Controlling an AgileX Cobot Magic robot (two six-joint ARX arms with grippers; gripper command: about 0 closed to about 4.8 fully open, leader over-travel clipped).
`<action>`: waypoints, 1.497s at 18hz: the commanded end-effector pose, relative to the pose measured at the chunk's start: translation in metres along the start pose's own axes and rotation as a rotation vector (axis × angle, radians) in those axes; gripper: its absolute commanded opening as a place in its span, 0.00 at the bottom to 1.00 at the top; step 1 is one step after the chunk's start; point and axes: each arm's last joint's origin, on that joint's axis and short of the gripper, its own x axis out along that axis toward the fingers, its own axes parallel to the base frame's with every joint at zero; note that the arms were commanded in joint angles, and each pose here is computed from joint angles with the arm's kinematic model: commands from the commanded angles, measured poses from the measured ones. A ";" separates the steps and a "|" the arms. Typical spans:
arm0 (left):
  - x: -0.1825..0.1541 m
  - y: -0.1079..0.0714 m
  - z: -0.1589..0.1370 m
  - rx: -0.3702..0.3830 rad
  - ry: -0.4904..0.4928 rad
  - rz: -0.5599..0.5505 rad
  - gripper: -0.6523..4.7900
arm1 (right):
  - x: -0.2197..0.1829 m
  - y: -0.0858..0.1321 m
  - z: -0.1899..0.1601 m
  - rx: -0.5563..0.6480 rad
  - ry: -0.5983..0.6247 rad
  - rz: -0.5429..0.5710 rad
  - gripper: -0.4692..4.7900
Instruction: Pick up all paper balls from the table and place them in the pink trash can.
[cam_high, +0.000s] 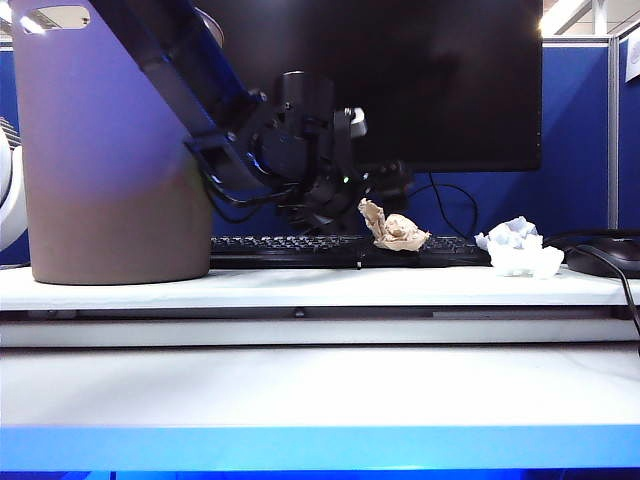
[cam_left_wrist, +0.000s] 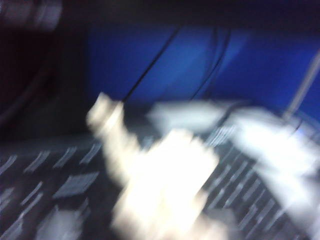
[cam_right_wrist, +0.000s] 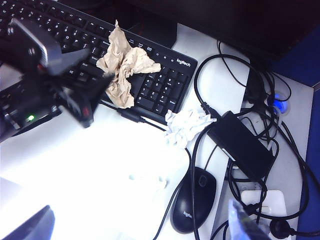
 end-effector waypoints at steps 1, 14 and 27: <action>0.016 -0.010 0.007 -0.015 -0.004 -0.114 0.32 | -0.004 0.000 0.001 0.006 -0.023 0.002 1.00; -0.008 -0.002 0.069 0.152 0.208 -0.054 0.58 | -0.041 -0.001 -0.007 0.010 -0.113 -0.015 1.00; -0.078 0.001 0.064 0.184 0.978 -0.272 0.98 | -0.041 -0.001 -0.007 0.013 -0.111 -0.007 1.00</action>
